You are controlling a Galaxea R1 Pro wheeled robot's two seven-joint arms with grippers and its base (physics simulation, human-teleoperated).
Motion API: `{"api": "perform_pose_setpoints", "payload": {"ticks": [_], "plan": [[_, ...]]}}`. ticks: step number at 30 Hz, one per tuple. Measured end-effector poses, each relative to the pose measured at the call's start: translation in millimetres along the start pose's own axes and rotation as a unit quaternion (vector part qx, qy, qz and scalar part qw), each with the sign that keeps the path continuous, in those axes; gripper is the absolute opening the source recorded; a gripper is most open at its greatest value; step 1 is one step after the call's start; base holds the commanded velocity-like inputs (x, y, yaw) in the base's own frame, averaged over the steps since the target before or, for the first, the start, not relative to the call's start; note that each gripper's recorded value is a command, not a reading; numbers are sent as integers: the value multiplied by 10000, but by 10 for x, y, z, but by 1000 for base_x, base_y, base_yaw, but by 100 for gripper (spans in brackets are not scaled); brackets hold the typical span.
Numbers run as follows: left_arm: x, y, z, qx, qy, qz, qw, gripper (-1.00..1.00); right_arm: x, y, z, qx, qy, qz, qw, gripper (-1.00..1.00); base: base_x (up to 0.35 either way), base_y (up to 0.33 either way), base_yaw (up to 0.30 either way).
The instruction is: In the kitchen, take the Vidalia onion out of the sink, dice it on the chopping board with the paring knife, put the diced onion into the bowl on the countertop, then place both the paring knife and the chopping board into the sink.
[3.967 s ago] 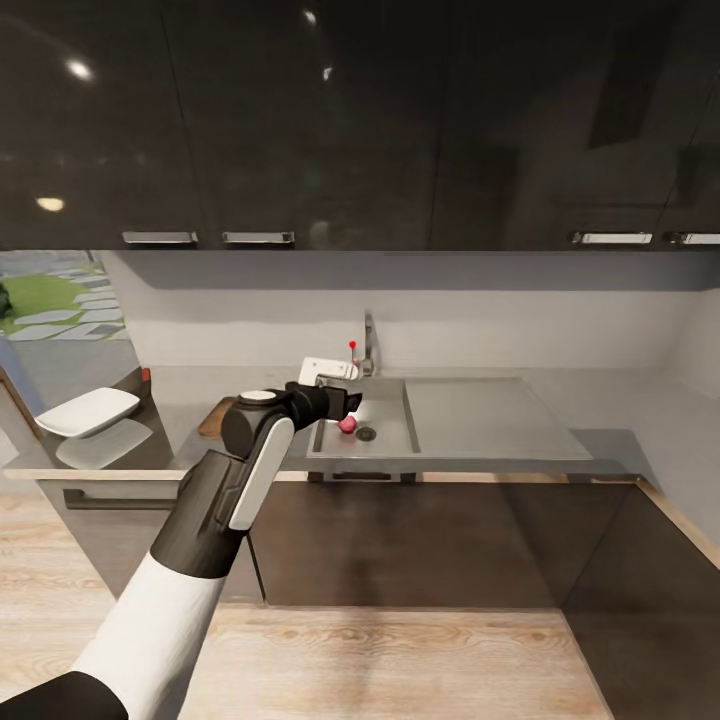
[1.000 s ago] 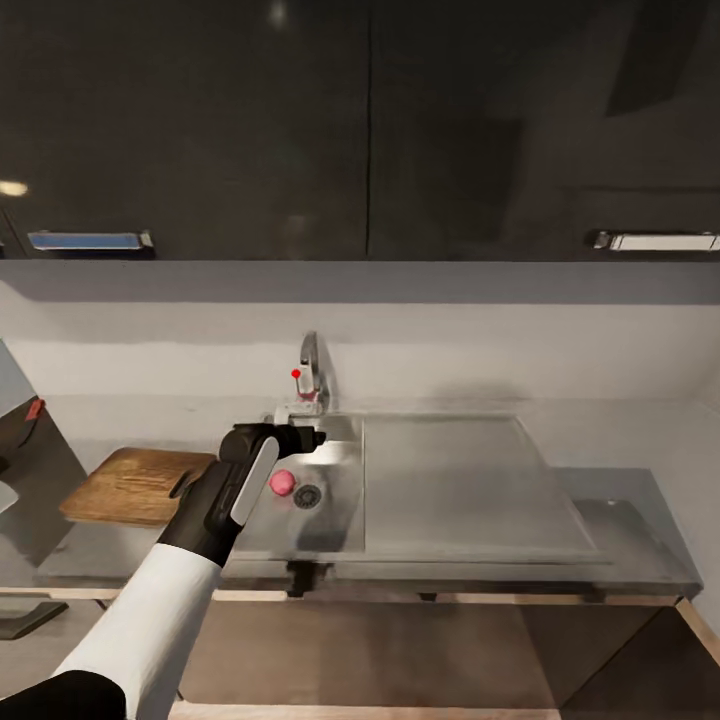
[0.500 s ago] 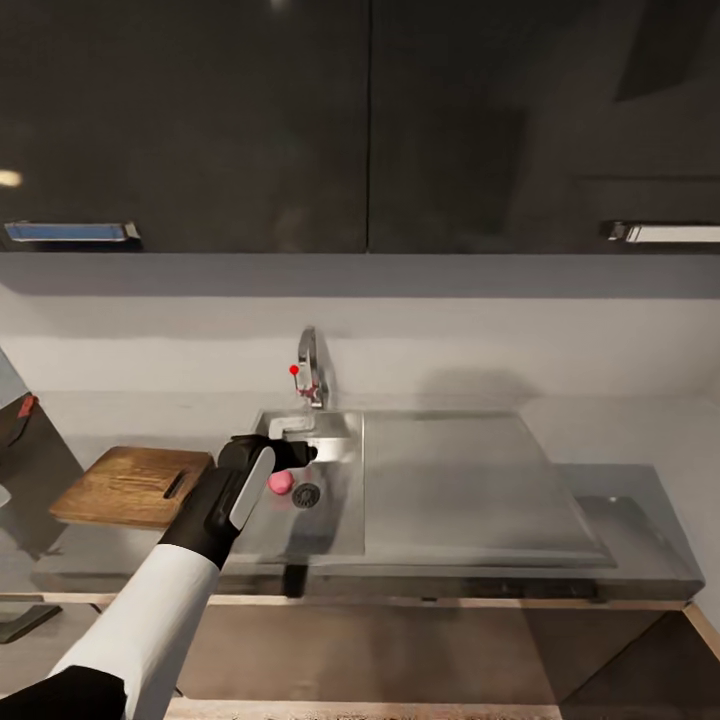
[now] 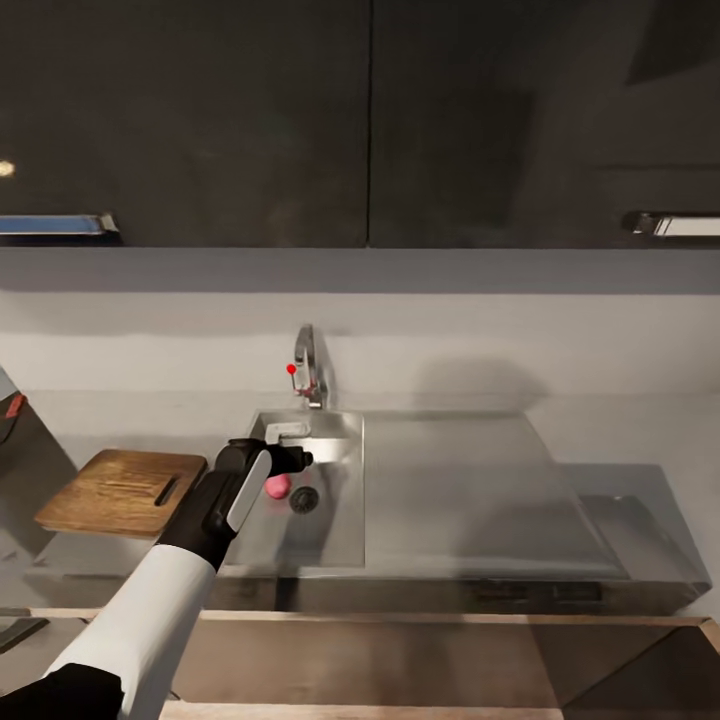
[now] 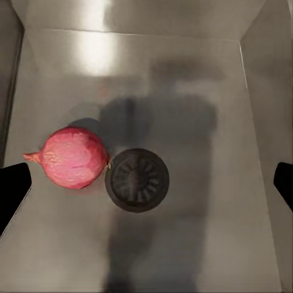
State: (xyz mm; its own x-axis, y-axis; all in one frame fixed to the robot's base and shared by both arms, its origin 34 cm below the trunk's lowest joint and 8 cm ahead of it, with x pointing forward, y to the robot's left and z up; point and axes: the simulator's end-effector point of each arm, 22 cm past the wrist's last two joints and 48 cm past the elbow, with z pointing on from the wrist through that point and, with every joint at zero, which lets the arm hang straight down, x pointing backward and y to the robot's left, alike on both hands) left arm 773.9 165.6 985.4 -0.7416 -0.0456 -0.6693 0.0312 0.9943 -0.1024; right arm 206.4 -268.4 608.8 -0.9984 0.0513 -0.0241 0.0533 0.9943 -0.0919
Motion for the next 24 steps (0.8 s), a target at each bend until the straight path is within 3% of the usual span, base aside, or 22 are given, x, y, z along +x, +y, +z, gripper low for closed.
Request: {"api": "perform_pose_setpoints", "payload": {"ticks": [6,10,15,24], "plan": [[137,87,98,-72,161,-3,9998,100,39,2,9,0,51,-5,10000,100,186,0,0],[184,154,193,-135,91,-56,9999,100,64,3,14,1,83,-8,10000,100,36,0,0],[366,222,306,-204,240,-88,9995,100,79,11,17,-3,101,-10,9999,100,6,0,0],[417,416,334,-347,279,-84,9990,100,80,18,17,-16,103,-9,9999,100,0,0,0]]}}
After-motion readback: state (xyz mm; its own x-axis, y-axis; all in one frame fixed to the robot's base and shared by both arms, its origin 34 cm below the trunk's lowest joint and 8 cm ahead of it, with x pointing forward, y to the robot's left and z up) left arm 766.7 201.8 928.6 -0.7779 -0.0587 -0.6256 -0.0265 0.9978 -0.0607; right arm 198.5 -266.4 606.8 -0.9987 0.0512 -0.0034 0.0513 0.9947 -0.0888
